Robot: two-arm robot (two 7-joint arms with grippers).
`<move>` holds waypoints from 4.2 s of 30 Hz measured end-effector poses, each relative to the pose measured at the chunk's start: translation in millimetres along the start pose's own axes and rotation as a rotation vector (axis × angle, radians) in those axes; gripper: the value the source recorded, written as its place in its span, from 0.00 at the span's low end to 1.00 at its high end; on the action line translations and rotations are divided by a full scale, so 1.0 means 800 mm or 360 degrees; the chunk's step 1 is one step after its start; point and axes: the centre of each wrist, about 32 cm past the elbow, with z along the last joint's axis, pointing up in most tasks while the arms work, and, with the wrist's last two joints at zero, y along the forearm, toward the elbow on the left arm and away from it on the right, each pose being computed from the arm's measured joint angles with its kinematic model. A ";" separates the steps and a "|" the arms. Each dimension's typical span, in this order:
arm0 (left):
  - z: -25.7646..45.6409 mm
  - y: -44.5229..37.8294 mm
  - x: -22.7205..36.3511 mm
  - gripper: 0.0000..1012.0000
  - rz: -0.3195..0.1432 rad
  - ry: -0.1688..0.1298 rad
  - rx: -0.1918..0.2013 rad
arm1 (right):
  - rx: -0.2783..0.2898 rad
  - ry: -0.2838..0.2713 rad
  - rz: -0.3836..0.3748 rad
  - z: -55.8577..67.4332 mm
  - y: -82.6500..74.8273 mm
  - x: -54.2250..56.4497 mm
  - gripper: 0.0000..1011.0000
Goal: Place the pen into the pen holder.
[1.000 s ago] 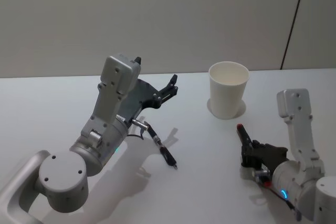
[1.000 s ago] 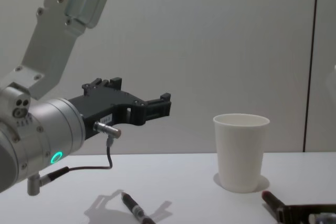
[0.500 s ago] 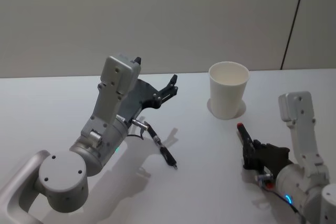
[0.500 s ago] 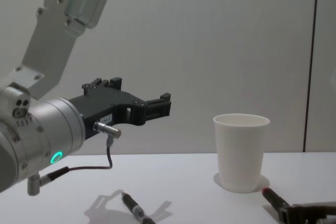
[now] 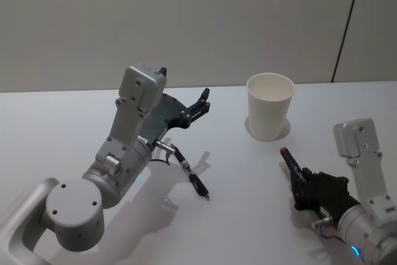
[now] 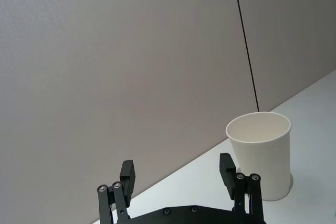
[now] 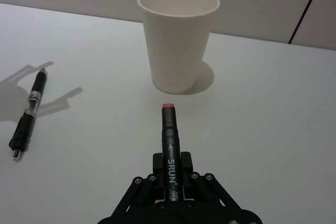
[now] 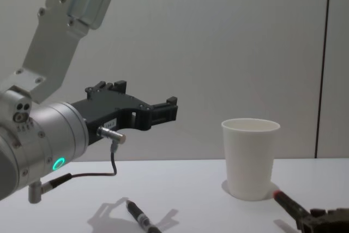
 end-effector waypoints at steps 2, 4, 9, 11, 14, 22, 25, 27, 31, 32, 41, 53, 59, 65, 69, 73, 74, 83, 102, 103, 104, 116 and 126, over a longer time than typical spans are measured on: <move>0.0000 0.000 0.0000 0.99 0.0000 0.0000 0.0000 | 0.0020 -0.0023 0.0011 -0.001 -0.002 0.001 0.18; 0.0000 0.000 0.0000 0.99 0.0000 0.0000 0.0000 | 0.0055 -0.0059 0.0025 -0.001 -0.005 0.002 0.18; 0.0000 0.000 0.0000 0.99 0.0000 0.0000 0.0000 | 0.0127 -0.0125 0.0052 -0.001 -0.009 0.005 0.18; 0.0000 0.000 0.0000 0.99 0.0000 0.0000 0.0000 | 0.0162 -0.0156 0.0064 -0.001 -0.010 0.006 0.18; 0.0000 0.000 0.0000 0.99 0.0000 0.0000 0.0000 | 0.0217 -0.0193 0.0080 0.000 -0.011 0.008 0.18; 0.0000 0.000 0.0000 0.99 0.0000 0.0000 0.0000 | 0.0400 -0.0262 0.0119 0.004 -0.011 0.011 0.18; 0.0000 0.000 0.0000 0.99 0.0000 0.0000 0.0000 | 0.0475 -0.0275 0.0129 0.006 -0.009 0.013 0.18; 0.0000 0.000 0.0000 0.99 0.0000 0.0000 0.0000 | 0.0513 -0.0279 0.0133 0.007 -0.007 0.014 0.18; 0.0000 0.000 0.0000 0.99 0.0000 0.0000 0.0000 | 0.0611 -0.0281 0.0145 0.010 -0.002 0.017 0.18; 0.0000 0.000 0.0000 0.99 0.0000 0.0000 0.0000 | 0.0650 -0.0280 0.0148 0.012 0.000 0.019 0.18; 0.0000 0.000 0.0000 0.99 0.0000 0.0000 0.0000 | 0.0846 -0.0272 0.0149 0.024 0.019 0.032 0.18; 0.0000 0.000 0.0000 0.99 0.0000 0.0000 0.0000 | 0.0980 -0.0275 0.0118 0.039 0.048 0.049 0.18; 0.0000 0.000 0.0000 0.99 0.0000 0.0000 0.0000 | 0.1019 -0.0275 0.0108 0.047 0.066 0.055 0.18; 0.0000 0.000 0.0000 0.99 0.0000 0.0000 0.0000 | 0.1052 -0.0281 0.0110 0.055 0.085 0.058 0.18; 0.0000 0.000 0.0000 0.99 0.0000 0.0000 0.0000 | 0.1069 -0.0287 0.0115 0.060 0.097 0.059 0.18; 0.0000 0.000 0.0000 0.99 0.0000 0.0000 0.0000 | 0.1083 -0.0295 0.0124 0.066 0.111 0.058 0.18; 0.0000 0.000 0.0000 0.99 0.0000 0.0000 0.0000 | 0.1090 -0.0299 0.0126 0.067 0.114 0.058 0.18; 0.0000 0.000 0.0000 0.99 0.0000 0.0000 0.0000 | 0.1104 -0.0326 0.0139 0.070 0.136 0.059 0.18; 0.0000 0.000 0.0000 0.99 0.0000 0.0000 0.0000 | 0.1165 -0.0404 0.0159 0.063 0.176 0.062 0.18; 0.0000 0.000 0.0000 0.99 0.0000 0.0000 0.0000 | 0.1168 -0.0406 0.0160 0.062 0.177 0.062 0.18; 0.0000 0.000 0.0000 0.99 0.0000 0.0000 0.0000 | 0.1177 -0.0413 0.0160 0.061 0.179 0.062 0.18; 0.0000 0.000 0.0000 0.99 0.0000 0.0000 0.0000 | 0.1226 -0.0439 0.0148 0.057 0.194 0.065 0.18; 0.0000 0.000 0.0000 0.99 0.0000 0.0000 0.0000 | 0.1239 -0.0437 0.0150 0.054 0.207 0.064 0.18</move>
